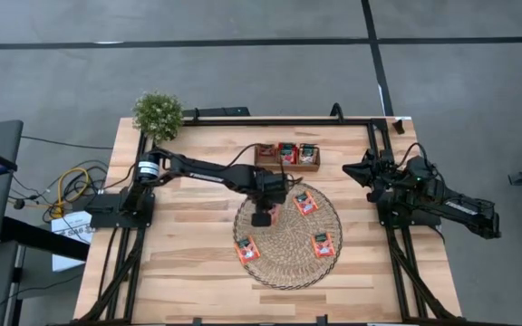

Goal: Pick & Place Tea
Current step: Put the orange tea bag into the left section of the wooden organizer

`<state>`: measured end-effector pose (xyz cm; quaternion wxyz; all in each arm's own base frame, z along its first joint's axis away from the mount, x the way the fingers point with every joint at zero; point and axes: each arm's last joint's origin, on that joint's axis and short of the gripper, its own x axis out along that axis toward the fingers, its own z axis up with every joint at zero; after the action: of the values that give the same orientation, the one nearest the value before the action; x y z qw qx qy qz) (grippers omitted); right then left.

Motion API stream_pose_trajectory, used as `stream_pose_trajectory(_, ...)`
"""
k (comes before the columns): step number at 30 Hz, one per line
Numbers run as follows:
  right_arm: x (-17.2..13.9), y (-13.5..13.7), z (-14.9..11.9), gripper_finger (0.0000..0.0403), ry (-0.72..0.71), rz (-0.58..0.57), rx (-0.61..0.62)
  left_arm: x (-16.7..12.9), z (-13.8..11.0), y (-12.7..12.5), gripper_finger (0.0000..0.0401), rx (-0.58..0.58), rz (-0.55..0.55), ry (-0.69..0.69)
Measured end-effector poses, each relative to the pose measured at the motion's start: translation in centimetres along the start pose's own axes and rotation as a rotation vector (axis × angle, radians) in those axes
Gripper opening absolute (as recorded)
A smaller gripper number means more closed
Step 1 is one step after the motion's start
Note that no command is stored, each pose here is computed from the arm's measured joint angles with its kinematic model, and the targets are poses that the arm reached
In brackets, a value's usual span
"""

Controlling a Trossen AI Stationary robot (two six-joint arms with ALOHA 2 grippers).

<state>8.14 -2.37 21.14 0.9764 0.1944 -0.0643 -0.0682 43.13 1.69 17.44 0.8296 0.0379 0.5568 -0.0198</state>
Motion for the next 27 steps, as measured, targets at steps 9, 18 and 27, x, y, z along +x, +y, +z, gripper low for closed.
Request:
stream_pose_trajectory(9, 0.0, 0.0, 0.0, 0.0033, 0.0, 0.0, 0.0, -5.2, 3.0, 0.9, 0.0, 0.083, 0.17, 0.023)
stream_pose_trajectory(18, 0.0, 0.0, 0.0, 0.0033, 0.0, 0.0, 0.0, -7.8, 3.2, 5.4, 0.0, 0.097, 0.358, 0.079)
stream_pose_trajectory(27, 0.0, 0.0, 0.0, 0.0033, 0.0, 0.0, 0.0, -8.2, 1.5, 11.0, 0.0, 0.029, 0.398, 0.122)
